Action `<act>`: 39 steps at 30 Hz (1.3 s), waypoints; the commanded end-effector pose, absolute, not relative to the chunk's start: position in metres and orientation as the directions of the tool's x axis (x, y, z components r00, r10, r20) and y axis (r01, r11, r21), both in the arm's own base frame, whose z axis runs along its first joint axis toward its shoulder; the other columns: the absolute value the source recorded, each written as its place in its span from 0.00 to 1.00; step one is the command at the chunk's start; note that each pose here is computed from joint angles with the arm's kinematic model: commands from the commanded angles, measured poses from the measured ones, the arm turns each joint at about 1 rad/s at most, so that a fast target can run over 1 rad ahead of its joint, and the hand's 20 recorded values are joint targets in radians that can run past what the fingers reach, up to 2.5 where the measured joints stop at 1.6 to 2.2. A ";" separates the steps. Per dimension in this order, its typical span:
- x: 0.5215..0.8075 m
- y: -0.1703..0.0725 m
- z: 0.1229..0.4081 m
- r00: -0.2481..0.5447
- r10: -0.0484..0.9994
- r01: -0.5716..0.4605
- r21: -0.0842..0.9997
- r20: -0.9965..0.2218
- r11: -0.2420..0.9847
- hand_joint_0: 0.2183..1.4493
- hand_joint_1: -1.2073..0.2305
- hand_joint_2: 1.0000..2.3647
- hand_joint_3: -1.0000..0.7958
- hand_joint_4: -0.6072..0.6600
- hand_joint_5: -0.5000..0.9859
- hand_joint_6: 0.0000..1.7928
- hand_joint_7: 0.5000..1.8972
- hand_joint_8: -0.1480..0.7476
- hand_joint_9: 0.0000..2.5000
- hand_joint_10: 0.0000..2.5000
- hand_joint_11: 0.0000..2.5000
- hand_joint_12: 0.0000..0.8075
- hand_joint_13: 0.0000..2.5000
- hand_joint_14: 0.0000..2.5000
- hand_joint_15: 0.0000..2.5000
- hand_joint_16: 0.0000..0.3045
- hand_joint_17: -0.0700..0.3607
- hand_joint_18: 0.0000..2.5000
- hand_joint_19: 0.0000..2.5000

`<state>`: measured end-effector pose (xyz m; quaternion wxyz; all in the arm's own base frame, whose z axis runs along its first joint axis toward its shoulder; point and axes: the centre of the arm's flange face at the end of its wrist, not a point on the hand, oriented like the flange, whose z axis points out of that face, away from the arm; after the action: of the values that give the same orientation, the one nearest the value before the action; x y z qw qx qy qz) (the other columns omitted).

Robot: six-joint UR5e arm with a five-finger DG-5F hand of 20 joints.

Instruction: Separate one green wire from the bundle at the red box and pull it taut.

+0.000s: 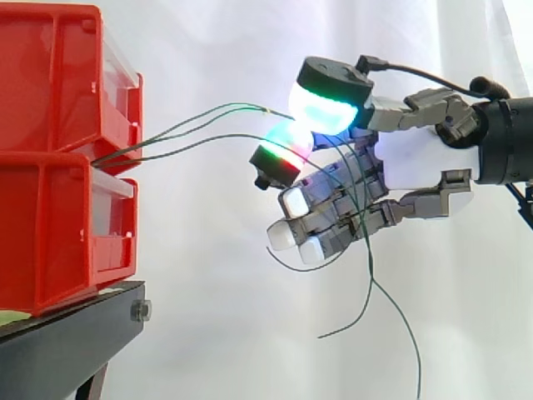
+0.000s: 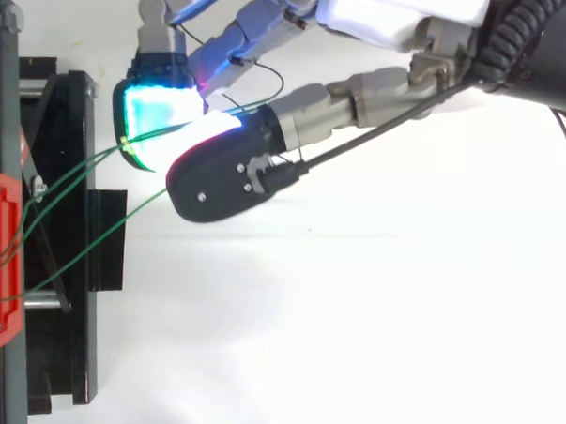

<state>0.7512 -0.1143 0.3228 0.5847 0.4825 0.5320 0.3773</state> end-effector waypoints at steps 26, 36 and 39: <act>0.752 -0.110 0.323 0.144 0.958 0.071 0.968 -0.248 0.240 0.35 0.26 0.01 0.33 0.63 0.19 0.49 0.38 0.47 0.31 0.01 0.28 0.42 0.31 0.01 0.14 0.17 0.44 0.29 0.16; 0.753 -0.099 0.322 0.132 0.964 0.068 0.972 -0.231 0.224 0.33 0.31 0.01 0.32 0.63 0.19 0.49 0.38 0.47 0.33 0.01 0.29 0.42 0.33 0.01 0.16 0.17 0.44 0.30 0.17; 0.754 -0.094 0.322 0.129 0.971 0.063 0.979 -0.200 0.193 0.33 0.34 0.00 0.32 0.63 0.19 0.49 0.38 0.48 0.34 0.01 0.31 0.42 0.41 0.01 0.24 0.18 0.44 0.31 0.18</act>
<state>0.7530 -0.0988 0.3223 0.5736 0.4873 0.5295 0.3913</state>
